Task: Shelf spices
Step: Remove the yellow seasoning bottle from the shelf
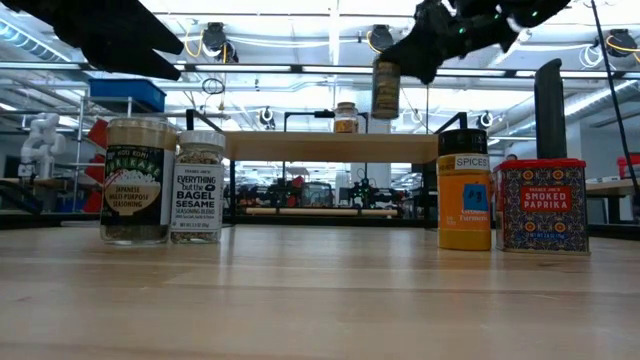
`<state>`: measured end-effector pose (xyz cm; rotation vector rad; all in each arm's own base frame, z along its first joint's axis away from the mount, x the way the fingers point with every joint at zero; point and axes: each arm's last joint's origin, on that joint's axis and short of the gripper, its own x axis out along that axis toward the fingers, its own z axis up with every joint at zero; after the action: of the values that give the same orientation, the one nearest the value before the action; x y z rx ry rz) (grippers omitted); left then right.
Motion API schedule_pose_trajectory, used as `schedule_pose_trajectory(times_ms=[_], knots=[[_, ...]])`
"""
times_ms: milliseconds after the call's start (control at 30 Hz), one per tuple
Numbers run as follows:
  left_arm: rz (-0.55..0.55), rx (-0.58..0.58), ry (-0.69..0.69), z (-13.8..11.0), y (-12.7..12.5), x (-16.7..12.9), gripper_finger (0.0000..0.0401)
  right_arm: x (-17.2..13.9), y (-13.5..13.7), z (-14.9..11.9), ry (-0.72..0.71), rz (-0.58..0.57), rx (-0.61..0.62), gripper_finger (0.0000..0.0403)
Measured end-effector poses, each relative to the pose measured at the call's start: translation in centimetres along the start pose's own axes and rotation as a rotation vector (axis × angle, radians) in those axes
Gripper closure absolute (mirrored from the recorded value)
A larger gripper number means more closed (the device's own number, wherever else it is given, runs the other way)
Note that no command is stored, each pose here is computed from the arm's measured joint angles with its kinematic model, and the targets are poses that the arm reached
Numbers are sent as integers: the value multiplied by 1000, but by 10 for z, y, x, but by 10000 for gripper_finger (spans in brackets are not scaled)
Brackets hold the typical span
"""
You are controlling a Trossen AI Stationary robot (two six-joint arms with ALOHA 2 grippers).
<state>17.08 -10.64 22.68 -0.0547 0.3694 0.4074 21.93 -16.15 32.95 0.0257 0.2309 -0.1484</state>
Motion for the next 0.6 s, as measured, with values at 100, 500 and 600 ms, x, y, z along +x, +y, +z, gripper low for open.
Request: schedule_pose_trajectory(times_ms=[100,500,600], knots=[[7,-1,-5,0,0,0,15,-8,13,8,-26,27,7,174],[64,-15,-52,2,1,0,15,-11,78,26,-74,172,9,176],[62,-21,-55,3,1,0,15,-7,96,26,-67,190,-4,177]])
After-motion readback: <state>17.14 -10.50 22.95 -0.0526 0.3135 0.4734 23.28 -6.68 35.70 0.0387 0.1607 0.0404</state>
